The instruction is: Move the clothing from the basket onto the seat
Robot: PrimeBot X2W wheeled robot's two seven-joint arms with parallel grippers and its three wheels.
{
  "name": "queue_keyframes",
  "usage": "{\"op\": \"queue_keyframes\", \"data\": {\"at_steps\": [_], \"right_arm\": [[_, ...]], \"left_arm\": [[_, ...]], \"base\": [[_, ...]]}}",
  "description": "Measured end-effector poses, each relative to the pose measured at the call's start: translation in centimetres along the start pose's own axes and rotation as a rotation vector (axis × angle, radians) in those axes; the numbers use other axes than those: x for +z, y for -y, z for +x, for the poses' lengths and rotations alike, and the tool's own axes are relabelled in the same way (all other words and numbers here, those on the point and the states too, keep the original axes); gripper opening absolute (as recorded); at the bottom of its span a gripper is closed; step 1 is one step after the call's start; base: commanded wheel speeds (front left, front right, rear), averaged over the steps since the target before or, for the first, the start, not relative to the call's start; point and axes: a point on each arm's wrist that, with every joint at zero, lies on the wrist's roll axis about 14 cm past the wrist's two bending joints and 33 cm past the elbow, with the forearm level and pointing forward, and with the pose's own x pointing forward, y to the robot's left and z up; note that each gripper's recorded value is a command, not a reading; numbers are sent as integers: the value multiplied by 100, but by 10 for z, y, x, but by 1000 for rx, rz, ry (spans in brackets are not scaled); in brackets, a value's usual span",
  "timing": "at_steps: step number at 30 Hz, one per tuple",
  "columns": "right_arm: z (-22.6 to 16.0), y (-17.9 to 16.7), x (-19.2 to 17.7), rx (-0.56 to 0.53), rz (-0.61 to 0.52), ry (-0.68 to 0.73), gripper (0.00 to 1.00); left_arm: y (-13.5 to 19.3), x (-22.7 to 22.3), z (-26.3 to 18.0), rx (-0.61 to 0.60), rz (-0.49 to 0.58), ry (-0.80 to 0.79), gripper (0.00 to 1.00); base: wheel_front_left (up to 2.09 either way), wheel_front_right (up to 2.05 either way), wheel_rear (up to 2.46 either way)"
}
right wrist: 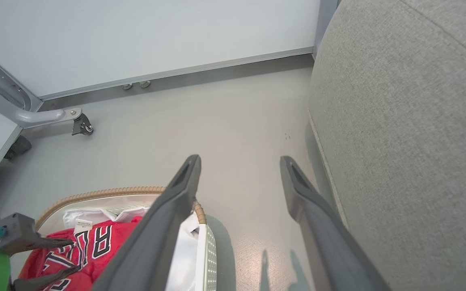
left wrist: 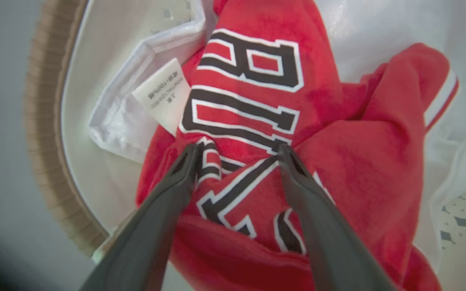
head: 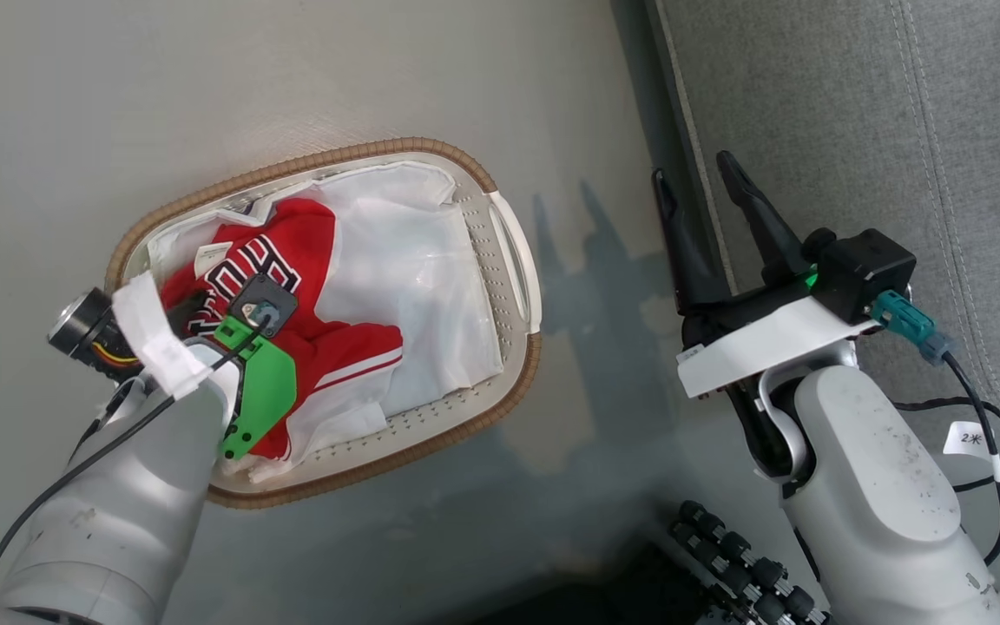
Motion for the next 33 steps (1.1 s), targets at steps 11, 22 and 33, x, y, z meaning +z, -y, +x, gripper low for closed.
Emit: {"op": "queue_keyframes", "data": {"at_steps": [11, 22, 33], "right_arm": [[0, 0, -6, 1, 8, -14, 100], [1, 2, -15, -3, 14, -33, 100], [4, 3, -22, -2, 19, -46, 100]], "left_arm": [[13, -2, 11, -52, 100, -111, 100], [6, -23, 19, -75, 121, -185, 100], [9, -33, 26, -100, 121, -195, 0]], "base": [[0, 0, 0], [0, 0, 0], [0, 0, 0]]}}
